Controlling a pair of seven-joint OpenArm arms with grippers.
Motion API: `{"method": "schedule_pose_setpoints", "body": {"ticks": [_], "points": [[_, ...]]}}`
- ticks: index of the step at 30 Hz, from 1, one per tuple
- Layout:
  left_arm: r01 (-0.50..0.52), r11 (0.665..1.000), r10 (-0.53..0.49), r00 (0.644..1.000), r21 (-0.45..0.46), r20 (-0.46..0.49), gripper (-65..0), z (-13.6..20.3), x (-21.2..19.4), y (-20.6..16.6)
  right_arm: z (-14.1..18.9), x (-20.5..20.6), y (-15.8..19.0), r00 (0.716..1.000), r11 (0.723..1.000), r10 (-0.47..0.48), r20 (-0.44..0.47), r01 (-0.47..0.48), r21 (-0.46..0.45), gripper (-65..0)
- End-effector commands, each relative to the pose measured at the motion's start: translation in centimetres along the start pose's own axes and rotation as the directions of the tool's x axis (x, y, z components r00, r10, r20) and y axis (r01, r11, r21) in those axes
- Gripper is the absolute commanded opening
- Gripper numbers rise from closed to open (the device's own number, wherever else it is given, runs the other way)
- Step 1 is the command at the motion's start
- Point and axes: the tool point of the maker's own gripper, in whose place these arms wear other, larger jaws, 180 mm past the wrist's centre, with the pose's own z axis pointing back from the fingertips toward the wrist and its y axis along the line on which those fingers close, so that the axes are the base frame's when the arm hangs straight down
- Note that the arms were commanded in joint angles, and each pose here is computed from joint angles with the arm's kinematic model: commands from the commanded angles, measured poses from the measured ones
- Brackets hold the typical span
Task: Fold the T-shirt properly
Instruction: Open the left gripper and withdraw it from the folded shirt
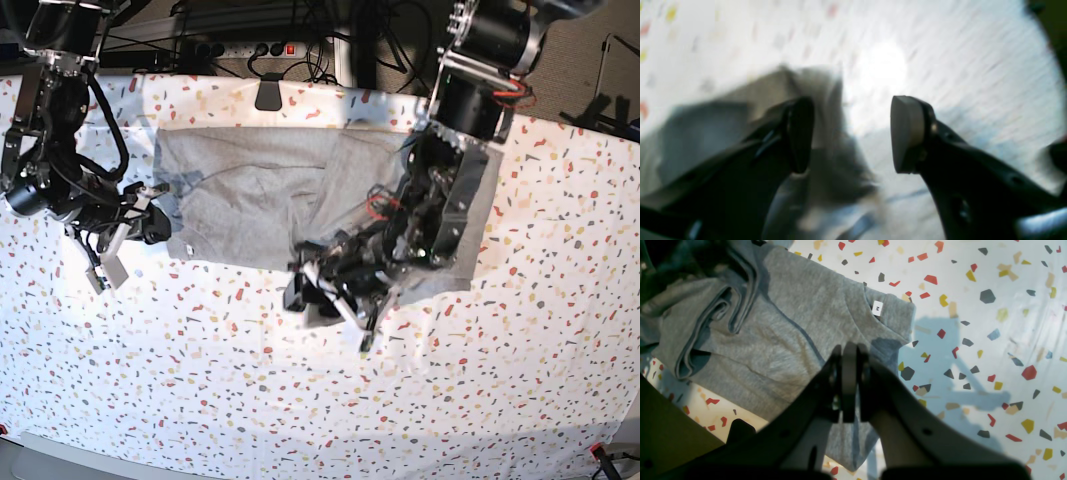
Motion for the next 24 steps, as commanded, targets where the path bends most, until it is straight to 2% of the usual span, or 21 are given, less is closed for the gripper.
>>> {"method": "schedule_pose_setpoints", "body": {"ticks": [1, 3, 5, 9, 13, 16, 18, 20, 24], "points": [[0.021, 0.998, -0.018, 0.998, -0.066, 0.056, -29.8, -0.2, 2.8, -1.8, 0.7, 1.6, -0.4, 0.999, 1.0, 0.025, 0.047, -0.025, -0.01, -65.0], [0.023, 0.989, -0.016, 0.999, -0.147, 0.044, -29.8, -0.2, 3.5, -3.3, 0.7, 1.5, -0.4, 0.999, 1.0, 0.025, 0.045, -0.025, -0.011, -65.0], [0.031, 0.984, -0.026, 0.999, -0.174, 0.033, -29.8, -0.2, 4.0, -4.0, 0.7, 1.5, -0.4, 0.999, 1.0, 0.025, 0.046, -0.025, -0.011, -65.0], [0.097, 0.986, -0.1, 0.995, -0.134, -0.019, -29.8, -0.2, 3.9, -3.0, 0.7, 1.0, -0.4, 1.0, 1.0, 0.025, 0.015, -0.025, -0.011, -65.0], [0.126, 0.989, -0.13, 0.99, -0.081, -0.057, -29.8, 0.9, 3.5, -0.2, 0.7, 0.0, -0.4, 0.999, 1.0, 0.024, -0.03, -0.024, -0.01, -65.0], [0.148, 0.988, -0.15, 0.986, -0.032, -0.076, -29.8, 2.1, 3.4, 2.4, 1.0, -0.6, -0.6, 0.999, 1.0, 0.026, -0.044, -0.026, -0.005, -40.6], [0.172, 0.985, -0.17, 0.981, 0.012, -0.094, -29.8, 3.1, 3.4, 4.6, 1.4, -0.8, -0.9, 0.998, 1.0, 0.03, -0.051, -0.03, -0.002, -28.4], [0.175, 0.983, -0.168, 0.981, 0.058, -0.098, -29.8, 4.4, 3.7, 6.9, 1.7, -0.9, -1.3, 0.998, 0.999, 0.038, -0.059, -0.038, -0.01, -24.8], [0.135, 0.98, -0.127, 0.99, 0.148, -0.065, -29.8, 7.3, 4.9, 11.1, 1.5, -2.2, -2.6, 0.996, 1.0, -0.002, -0.094, 0.001, -0.014, -24.8]]}}
